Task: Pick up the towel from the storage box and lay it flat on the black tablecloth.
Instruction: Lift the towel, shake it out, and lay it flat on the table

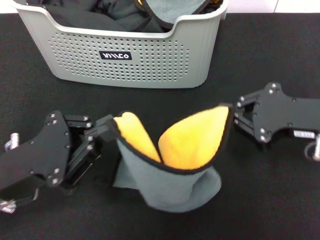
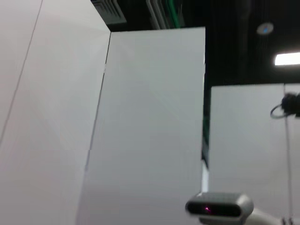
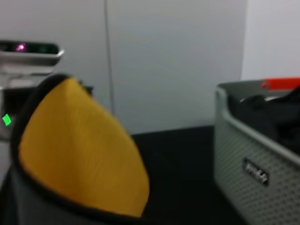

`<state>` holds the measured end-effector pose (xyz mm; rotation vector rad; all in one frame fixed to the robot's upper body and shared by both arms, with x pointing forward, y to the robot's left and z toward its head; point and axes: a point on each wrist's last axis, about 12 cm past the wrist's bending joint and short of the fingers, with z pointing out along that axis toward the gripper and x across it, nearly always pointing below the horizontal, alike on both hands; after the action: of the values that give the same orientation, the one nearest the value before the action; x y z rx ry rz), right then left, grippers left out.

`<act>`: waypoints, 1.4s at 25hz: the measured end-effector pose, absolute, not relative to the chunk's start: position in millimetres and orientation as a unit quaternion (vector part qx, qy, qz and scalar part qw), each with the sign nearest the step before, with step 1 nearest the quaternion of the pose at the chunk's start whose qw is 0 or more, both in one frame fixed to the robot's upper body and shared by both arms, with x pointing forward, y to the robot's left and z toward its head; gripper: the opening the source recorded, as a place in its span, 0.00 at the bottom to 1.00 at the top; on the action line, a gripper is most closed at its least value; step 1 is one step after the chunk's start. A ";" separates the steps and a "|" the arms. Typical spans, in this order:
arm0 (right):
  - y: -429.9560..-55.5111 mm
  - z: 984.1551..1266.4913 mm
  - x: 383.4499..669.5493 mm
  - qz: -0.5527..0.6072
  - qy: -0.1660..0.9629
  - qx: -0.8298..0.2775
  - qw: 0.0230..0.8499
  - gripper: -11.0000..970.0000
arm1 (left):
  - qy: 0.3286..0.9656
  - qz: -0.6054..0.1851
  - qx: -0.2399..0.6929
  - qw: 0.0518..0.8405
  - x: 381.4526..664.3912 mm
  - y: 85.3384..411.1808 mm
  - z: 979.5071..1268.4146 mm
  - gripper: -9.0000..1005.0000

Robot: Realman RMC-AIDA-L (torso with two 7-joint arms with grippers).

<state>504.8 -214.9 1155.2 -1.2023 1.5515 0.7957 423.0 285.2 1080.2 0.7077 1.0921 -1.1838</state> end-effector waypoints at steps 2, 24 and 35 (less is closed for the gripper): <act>-218.6 1158.9 497.2 0.332 0.642 -0.502 0.476 0.02 | 0.478 -0.536 0.304 0.626 419.1 289.6 1084.4 0.02; -277.1 1222.5 417.2 0.395 0.624 -0.545 0.397 0.02 | 0.457 -0.607 0.272 0.590 369.8 295.7 1131.4 0.02; -303.4 1229.5 383.9 0.456 0.597 -0.518 0.410 0.02 | 0.440 -0.661 0.252 0.553 365.5 287.7 1143.7 0.02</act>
<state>383.9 -303.4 1229.5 -1.3039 1.5022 1.1479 365.5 287.7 1143.7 0.5952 1.0411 -1.5629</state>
